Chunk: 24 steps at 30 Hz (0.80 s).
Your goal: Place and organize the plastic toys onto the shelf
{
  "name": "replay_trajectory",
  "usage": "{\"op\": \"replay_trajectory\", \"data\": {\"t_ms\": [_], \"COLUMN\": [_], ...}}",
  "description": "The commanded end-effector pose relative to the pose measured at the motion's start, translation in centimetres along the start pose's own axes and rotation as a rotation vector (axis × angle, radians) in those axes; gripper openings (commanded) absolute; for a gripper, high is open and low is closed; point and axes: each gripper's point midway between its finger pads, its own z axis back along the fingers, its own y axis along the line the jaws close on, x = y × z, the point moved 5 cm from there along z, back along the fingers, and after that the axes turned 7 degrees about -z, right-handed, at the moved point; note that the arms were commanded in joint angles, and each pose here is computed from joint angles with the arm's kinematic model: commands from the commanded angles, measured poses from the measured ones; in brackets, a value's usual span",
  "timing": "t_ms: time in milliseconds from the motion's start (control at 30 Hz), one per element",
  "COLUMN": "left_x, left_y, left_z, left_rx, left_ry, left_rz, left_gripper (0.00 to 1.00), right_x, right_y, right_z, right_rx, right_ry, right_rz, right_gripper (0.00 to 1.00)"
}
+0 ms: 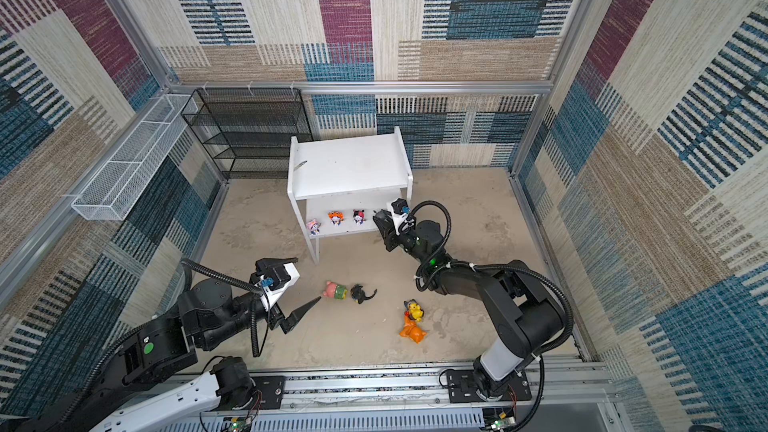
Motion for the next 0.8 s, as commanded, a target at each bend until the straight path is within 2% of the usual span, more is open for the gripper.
{"op": "replay_trajectory", "data": {"t_ms": [0,767], "left_x": [0.66,0.53], "left_y": [0.13,0.14], "left_z": [0.06,0.29], "left_rx": [0.001,-0.022], "left_ry": [-0.04,-0.056], "left_rz": [0.002,0.015], "left_gripper": [0.99,0.99], "right_x": [0.62,0.61], "right_y": [0.01,0.05], "right_z": [-0.09,-0.24], "right_rx": [0.0,0.006], "right_ry": [-0.042,-0.042], "right_rz": [-0.005,0.019], "right_gripper": [0.31,0.41]}}
